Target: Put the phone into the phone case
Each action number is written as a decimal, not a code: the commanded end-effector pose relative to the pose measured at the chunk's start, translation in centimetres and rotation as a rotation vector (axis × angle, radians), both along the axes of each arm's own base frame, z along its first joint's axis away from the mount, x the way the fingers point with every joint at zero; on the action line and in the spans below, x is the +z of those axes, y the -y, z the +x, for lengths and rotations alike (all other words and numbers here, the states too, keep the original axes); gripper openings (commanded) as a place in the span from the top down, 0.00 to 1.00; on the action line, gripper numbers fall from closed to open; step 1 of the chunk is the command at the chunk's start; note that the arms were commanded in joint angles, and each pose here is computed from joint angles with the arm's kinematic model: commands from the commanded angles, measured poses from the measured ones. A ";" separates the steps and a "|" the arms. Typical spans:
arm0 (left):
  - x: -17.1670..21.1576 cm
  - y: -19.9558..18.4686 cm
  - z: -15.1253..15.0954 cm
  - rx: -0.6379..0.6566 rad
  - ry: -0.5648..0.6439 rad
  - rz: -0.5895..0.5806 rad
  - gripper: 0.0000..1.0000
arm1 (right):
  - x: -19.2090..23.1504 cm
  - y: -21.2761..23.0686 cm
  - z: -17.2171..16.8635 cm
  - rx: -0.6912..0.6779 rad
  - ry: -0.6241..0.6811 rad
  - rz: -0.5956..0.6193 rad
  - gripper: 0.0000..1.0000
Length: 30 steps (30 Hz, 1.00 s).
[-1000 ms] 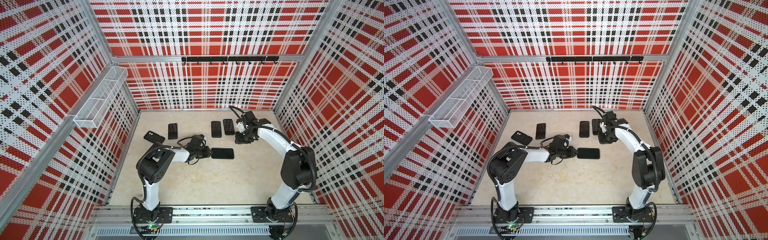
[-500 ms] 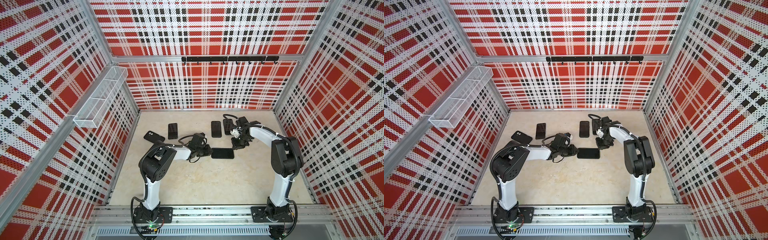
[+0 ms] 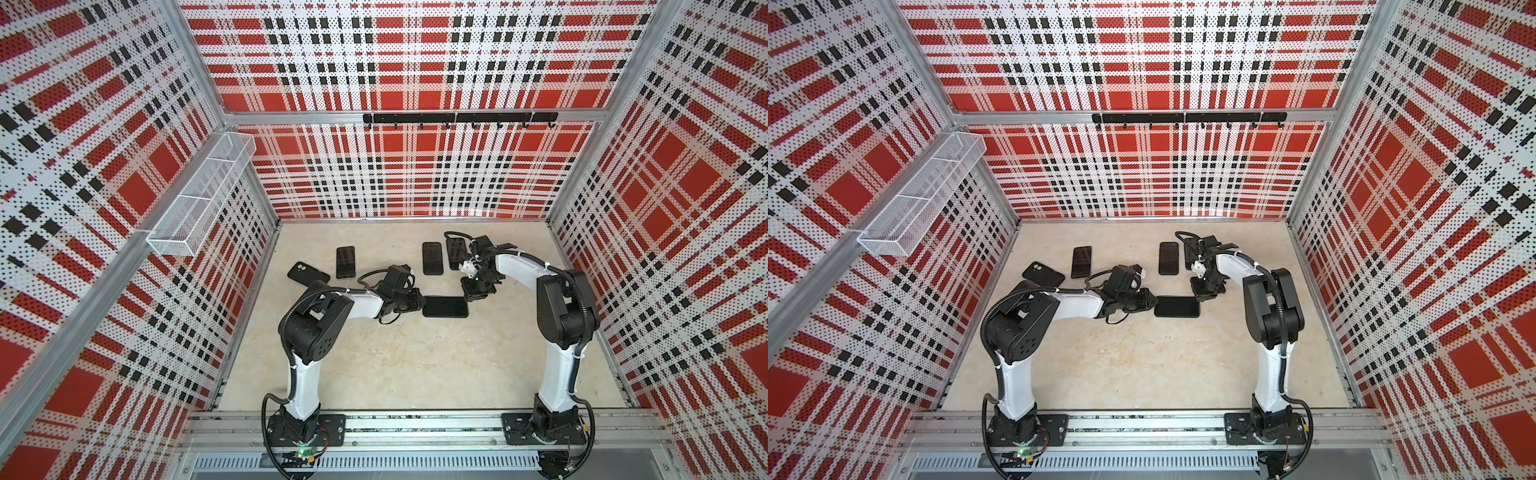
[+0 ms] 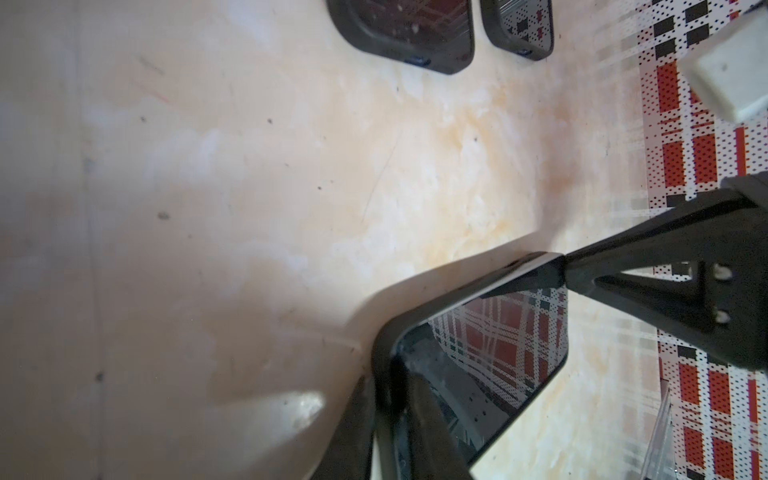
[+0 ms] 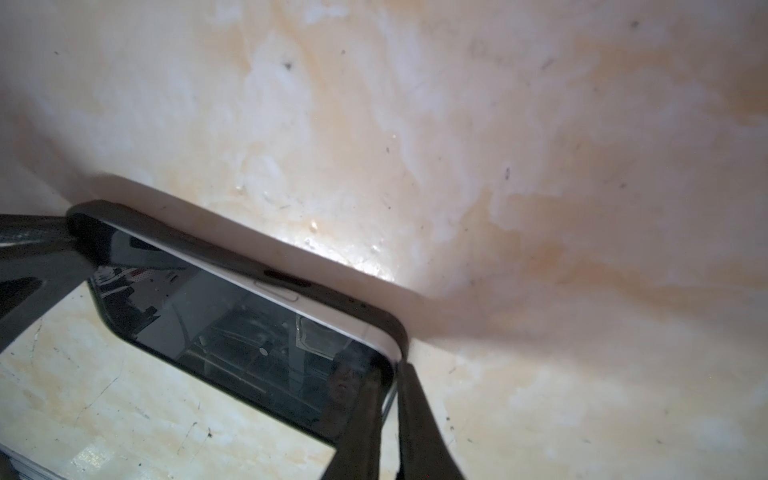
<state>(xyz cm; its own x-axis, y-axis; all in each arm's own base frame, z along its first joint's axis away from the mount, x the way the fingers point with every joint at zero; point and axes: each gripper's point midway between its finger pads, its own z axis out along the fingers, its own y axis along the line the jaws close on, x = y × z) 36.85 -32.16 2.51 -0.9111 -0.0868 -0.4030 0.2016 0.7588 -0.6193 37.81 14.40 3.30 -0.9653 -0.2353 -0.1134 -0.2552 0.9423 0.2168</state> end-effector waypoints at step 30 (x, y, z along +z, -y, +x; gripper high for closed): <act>-0.6 0.2 -0.8 -0.034 -0.003 0.107 0.83 | -11.3 -2.6 -8.6 -0.070 -0.331 -0.103 0.92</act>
